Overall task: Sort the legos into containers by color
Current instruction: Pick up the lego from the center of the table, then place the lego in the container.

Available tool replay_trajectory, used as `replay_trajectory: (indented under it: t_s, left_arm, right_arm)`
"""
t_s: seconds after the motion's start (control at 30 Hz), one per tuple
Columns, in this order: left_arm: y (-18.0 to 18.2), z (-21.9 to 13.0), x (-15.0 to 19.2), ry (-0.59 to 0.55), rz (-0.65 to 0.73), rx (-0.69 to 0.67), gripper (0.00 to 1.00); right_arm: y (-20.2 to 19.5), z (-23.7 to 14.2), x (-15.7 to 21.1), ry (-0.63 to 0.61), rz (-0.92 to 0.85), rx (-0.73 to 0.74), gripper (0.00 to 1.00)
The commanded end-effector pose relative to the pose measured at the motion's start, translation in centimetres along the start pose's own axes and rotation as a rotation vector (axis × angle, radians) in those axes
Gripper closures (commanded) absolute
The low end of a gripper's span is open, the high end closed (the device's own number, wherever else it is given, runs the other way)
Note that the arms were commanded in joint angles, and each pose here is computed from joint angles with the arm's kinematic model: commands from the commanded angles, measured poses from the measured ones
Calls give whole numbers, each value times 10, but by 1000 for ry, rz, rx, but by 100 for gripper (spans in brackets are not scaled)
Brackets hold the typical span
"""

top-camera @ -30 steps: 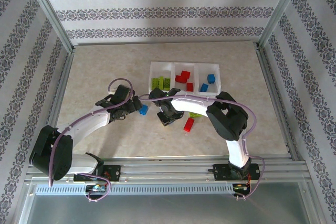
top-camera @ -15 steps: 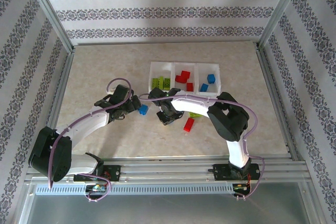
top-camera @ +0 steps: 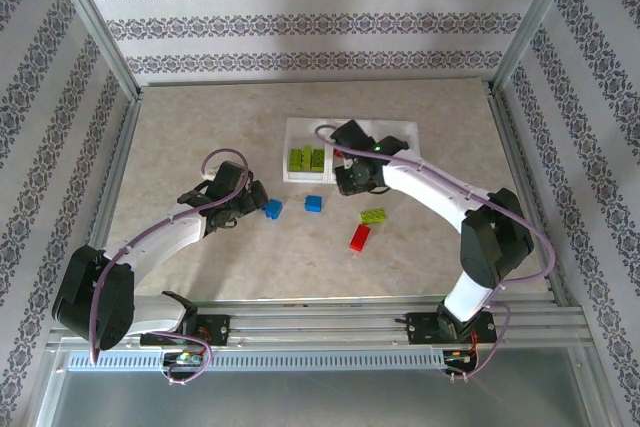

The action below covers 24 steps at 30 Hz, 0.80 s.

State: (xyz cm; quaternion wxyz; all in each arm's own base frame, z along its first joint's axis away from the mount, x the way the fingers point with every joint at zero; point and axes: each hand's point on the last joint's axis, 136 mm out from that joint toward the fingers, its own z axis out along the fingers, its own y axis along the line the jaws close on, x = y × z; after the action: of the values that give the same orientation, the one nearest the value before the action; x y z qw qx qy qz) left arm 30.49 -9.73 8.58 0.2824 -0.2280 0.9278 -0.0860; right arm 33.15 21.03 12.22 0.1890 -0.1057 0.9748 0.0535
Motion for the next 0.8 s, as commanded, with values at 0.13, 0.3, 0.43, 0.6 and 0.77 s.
replay_trajectory:
  t_s: [0.13, 0.3, 0.43, 0.6, 0.77]
  left_arm:
    - [3, -3, -7, -23, -25, 3, 0]
    - [3, -4, -7, -24, -28, 4, 0]
    - [3, -5, -7, -21, -30, 5, 0]
    - [2, -6, -8, -23, -29, 9, 0]
    - [3, -6, -8, -21, -30, 7, 0]
  right_arm:
    - [-68, -3, -35, -57, 115, 74, 83]
    - [-102, 3, -63, -89, 172, 91, 83]
    - [-120, 16, -83, -111, 204, 89, 82]
    - [-136, 36, -101, -100, 209, 107, 82]
    - [-144, 55, -114, -102, 207, 110, 80]
